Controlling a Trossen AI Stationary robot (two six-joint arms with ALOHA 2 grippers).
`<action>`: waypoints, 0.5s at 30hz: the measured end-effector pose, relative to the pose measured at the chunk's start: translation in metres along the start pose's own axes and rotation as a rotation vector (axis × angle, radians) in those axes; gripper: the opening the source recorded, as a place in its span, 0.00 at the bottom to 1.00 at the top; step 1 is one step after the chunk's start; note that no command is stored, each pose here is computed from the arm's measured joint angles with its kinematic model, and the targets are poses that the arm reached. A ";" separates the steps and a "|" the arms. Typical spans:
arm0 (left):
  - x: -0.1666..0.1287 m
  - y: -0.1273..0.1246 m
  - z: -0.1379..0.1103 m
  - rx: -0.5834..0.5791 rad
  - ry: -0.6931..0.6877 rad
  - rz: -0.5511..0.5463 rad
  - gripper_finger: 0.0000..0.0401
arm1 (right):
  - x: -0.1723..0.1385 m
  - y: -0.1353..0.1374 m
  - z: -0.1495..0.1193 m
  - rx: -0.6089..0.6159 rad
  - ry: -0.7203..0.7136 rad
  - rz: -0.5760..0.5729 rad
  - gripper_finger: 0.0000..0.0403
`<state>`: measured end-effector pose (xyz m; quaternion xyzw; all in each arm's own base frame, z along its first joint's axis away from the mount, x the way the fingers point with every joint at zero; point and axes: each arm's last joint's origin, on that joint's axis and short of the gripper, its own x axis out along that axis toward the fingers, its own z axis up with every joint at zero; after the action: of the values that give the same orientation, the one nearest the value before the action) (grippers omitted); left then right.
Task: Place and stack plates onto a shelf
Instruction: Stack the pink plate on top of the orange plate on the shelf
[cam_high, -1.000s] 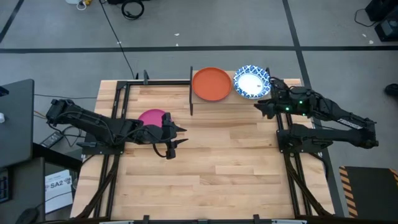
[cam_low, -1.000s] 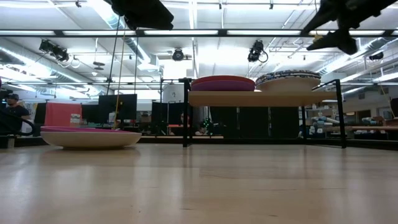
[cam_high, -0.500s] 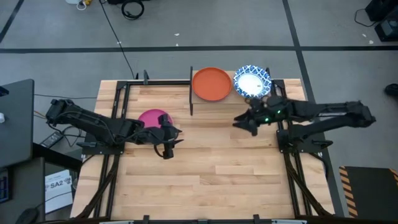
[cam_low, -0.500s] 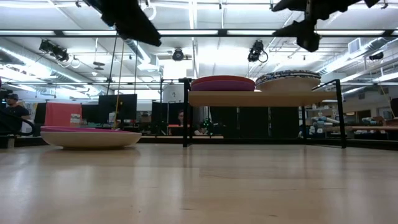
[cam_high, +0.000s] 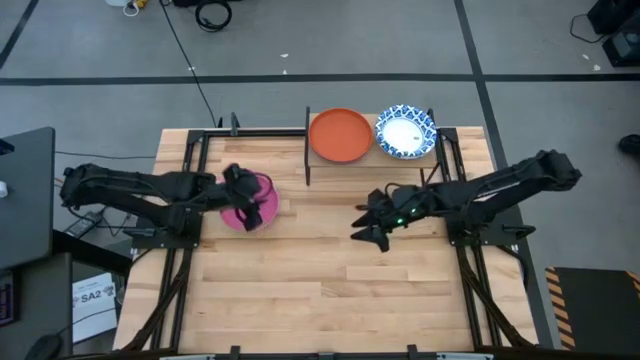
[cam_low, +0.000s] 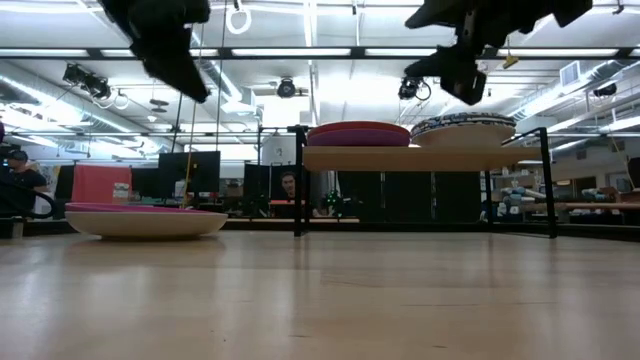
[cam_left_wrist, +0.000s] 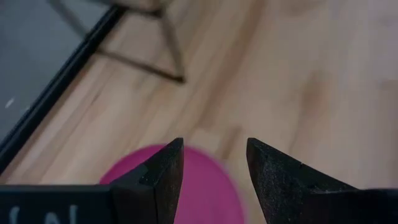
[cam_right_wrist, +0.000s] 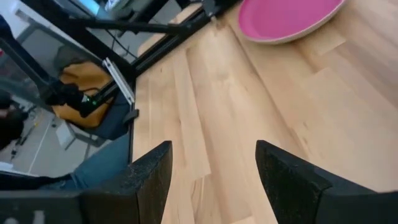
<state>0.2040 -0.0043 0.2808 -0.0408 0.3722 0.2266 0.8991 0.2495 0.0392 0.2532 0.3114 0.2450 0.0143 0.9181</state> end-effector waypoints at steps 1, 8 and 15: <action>-0.001 0.006 -0.001 -0.009 0.018 0.021 0.46 | 0.005 0.000 -0.002 -0.002 0.006 0.000 0.59; 0.002 0.049 -0.011 -0.111 0.194 0.120 0.46 | 0.036 -0.005 -0.009 -0.007 0.009 0.003 0.59; 0.008 0.083 -0.015 -0.203 0.296 0.171 0.46 | 0.060 -0.013 -0.017 -0.037 0.013 0.000 0.59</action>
<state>0.1630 0.0689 0.2722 -0.1323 0.4779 0.3300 0.8033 0.2927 0.0493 0.2080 0.2940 0.2506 0.0209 0.9221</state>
